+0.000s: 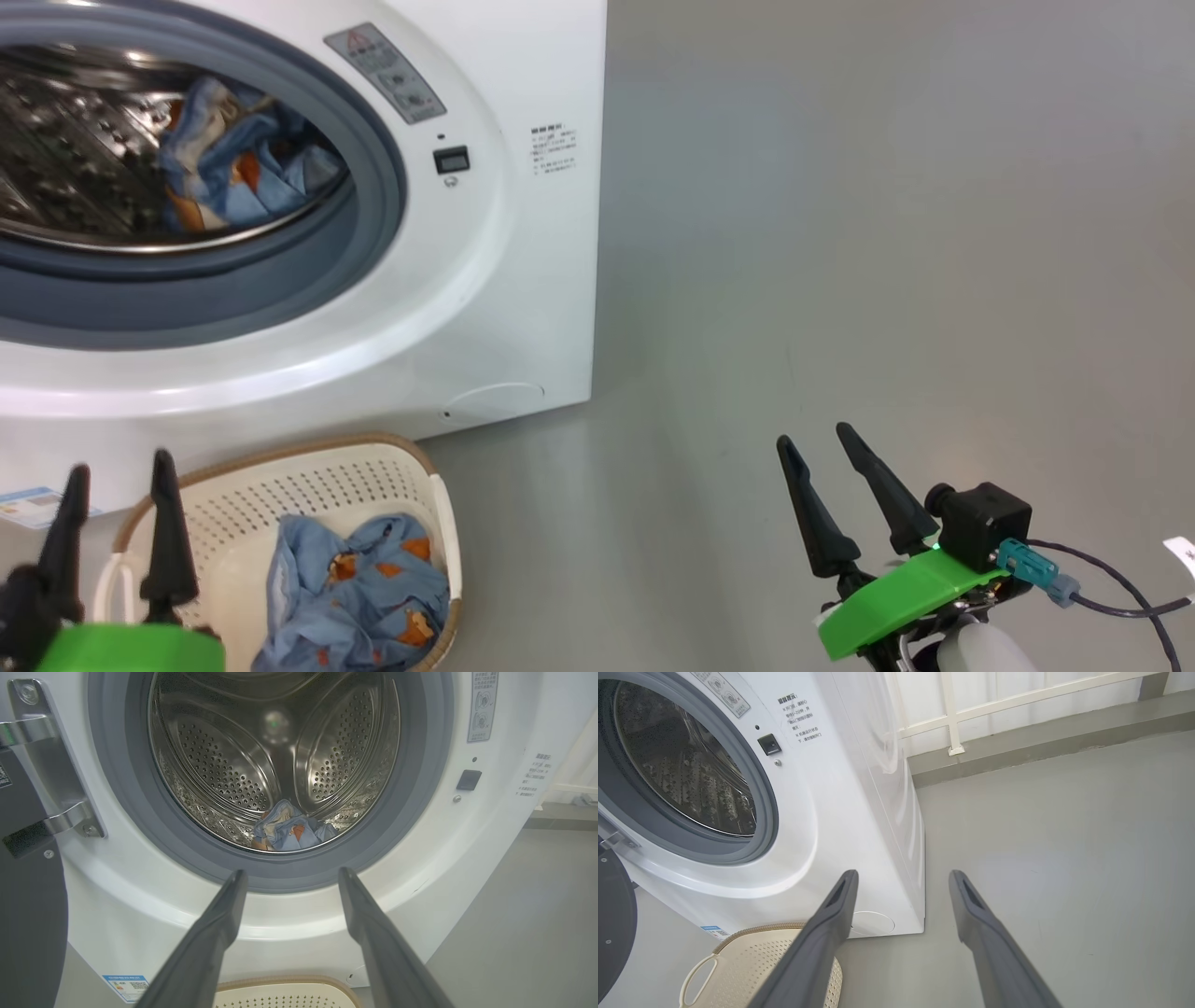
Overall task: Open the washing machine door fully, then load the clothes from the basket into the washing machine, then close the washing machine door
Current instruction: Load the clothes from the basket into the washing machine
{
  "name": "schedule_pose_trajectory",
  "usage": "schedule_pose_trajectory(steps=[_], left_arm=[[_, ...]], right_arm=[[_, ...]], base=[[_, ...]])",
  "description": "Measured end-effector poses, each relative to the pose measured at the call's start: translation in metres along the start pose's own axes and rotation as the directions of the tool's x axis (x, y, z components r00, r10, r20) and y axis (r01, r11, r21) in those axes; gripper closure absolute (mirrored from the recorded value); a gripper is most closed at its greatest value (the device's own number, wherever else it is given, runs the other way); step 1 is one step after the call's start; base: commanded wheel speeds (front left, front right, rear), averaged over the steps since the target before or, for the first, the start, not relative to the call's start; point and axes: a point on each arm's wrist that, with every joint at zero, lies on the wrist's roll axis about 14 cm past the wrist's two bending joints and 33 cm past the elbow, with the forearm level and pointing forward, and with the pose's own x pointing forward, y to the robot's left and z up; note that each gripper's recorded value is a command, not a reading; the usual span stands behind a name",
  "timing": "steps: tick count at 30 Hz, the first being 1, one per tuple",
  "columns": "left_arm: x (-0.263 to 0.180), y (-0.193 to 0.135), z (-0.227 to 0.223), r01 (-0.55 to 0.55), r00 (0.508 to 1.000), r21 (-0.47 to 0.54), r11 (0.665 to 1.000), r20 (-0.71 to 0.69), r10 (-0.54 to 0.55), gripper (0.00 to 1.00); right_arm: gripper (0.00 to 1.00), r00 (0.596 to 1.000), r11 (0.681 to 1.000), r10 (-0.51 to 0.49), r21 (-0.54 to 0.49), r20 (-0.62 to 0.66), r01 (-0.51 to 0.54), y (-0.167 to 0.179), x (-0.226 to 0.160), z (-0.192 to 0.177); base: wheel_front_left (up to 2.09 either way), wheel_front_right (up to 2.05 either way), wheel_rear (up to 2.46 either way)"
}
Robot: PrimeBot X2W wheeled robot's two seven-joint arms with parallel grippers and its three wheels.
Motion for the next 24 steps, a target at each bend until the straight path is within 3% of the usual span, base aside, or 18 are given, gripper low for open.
schedule_pose_trajectory(steps=[24], left_arm=[[-0.081,0.028,0.004,-0.116,0.993,0.046,0.992,-0.027,0.118,0.00]], right_arm=[[0.00,0.998,0.997,0.049,-0.059,0.049,-0.046,0.018,-0.023,0.016]], base=[[0.00,0.00,0.00]])
